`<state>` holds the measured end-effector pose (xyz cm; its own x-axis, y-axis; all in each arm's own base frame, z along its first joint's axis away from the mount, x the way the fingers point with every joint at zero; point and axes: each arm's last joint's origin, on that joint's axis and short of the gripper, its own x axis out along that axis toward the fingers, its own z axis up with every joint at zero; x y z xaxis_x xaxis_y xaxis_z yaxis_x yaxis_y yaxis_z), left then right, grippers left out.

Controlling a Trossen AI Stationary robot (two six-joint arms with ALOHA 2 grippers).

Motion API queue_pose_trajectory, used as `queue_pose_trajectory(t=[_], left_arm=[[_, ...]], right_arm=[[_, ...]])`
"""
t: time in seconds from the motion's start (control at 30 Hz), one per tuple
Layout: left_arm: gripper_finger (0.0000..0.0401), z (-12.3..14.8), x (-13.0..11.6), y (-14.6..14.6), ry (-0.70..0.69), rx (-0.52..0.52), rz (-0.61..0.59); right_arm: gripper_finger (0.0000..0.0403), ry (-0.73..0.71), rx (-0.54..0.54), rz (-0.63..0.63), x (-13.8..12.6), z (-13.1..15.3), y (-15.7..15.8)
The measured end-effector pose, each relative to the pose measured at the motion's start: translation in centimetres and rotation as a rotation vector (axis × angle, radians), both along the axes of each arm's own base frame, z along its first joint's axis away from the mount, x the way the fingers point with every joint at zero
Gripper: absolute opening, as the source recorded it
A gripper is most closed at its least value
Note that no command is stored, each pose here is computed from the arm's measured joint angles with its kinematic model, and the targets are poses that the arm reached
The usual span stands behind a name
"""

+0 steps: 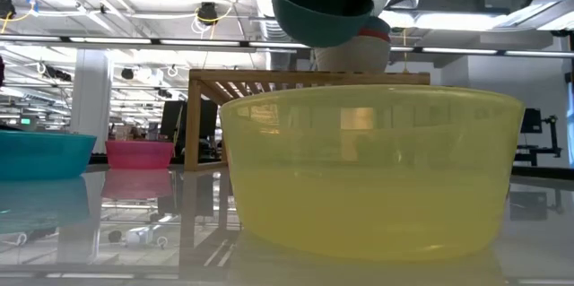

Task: Place and stack bowls onto a shelf
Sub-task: Stack the large dark green bowl on the stack bowls on the shelf

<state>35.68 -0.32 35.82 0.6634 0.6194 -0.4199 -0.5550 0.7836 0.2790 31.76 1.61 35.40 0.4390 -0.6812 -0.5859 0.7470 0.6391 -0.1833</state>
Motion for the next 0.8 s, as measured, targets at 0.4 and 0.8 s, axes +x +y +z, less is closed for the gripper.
queue_pose_trajectory(t=[0.4,0.8], left_arm=[[0.0009,3.3,0.9,0.7,0.047,0.100,-0.027],[0.0000,7.4,0.8,5.8,-0.211,0.007,-0.055]], right_arm=[[0.0064,0.006,0.017,0.027,-0.8,0.7,0.7],[0.0219,-0.275,0.104,0.051,-8.3,11.0,0.2]])
